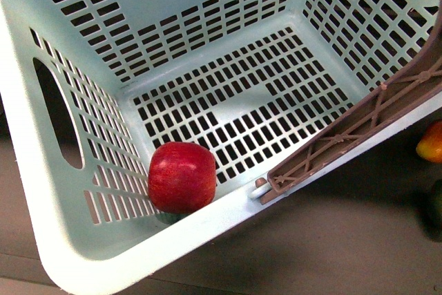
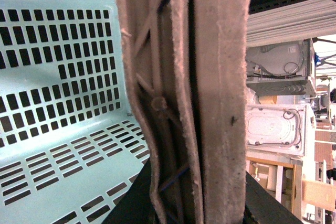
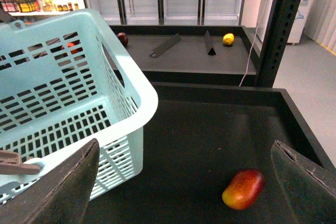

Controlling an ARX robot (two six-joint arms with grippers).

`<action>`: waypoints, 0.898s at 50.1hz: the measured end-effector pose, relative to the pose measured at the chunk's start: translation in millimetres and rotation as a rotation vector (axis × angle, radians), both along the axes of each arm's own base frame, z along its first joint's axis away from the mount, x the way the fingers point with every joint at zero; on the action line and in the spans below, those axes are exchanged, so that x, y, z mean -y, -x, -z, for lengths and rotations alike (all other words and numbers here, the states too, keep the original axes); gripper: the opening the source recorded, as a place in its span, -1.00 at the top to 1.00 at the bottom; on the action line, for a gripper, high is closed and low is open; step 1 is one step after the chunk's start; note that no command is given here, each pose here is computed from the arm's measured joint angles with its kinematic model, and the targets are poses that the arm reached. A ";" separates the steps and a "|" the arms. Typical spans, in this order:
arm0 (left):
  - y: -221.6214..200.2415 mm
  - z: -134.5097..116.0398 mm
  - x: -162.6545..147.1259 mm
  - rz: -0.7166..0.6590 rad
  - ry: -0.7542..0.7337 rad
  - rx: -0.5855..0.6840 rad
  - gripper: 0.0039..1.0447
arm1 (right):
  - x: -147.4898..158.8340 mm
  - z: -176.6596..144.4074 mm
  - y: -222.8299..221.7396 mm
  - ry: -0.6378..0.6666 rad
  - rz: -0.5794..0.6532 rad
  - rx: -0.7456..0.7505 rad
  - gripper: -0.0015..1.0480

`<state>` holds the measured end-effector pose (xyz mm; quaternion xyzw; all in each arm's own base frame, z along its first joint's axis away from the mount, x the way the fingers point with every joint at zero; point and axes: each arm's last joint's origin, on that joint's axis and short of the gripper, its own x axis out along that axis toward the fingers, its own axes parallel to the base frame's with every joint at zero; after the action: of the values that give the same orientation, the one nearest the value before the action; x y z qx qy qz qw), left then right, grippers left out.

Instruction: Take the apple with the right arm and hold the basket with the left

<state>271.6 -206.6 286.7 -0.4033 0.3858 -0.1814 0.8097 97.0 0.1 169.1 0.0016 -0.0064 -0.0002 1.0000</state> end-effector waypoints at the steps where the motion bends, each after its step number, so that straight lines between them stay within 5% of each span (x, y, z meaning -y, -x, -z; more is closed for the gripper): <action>1: 1.6 0.2 1.2 -0.044 -0.032 0.003 0.66 | 0.0 0.0 0.0 0.000 0.000 0.000 -0.83; 8: 1.6 6.9 -11.0 -0.447 -0.202 0.032 0.66 | 0.0 -0.1 0.1 0.000 -0.001 0.001 -0.83; 15: -13.9 12.3 -49.9 -0.639 -0.186 0.025 0.66 | 0.0 -0.1 0.1 0.000 0.000 0.001 -0.83; 28: -53.2 41.3 -92.8 -0.830 0.080 -0.094 0.66 | 0.0 -0.1 0.1 0.000 -0.002 0.001 -0.83; 45: -108.9 69.2 -105.7 -0.951 0.152 -0.152 0.66 | 0.0 -0.1 0.1 0.000 -0.002 0.001 -0.83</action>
<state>380.5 -100.9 217.5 -0.6049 0.2025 0.2113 0.7406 96.9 0.1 169.2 0.0016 -0.0070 0.0006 1.0000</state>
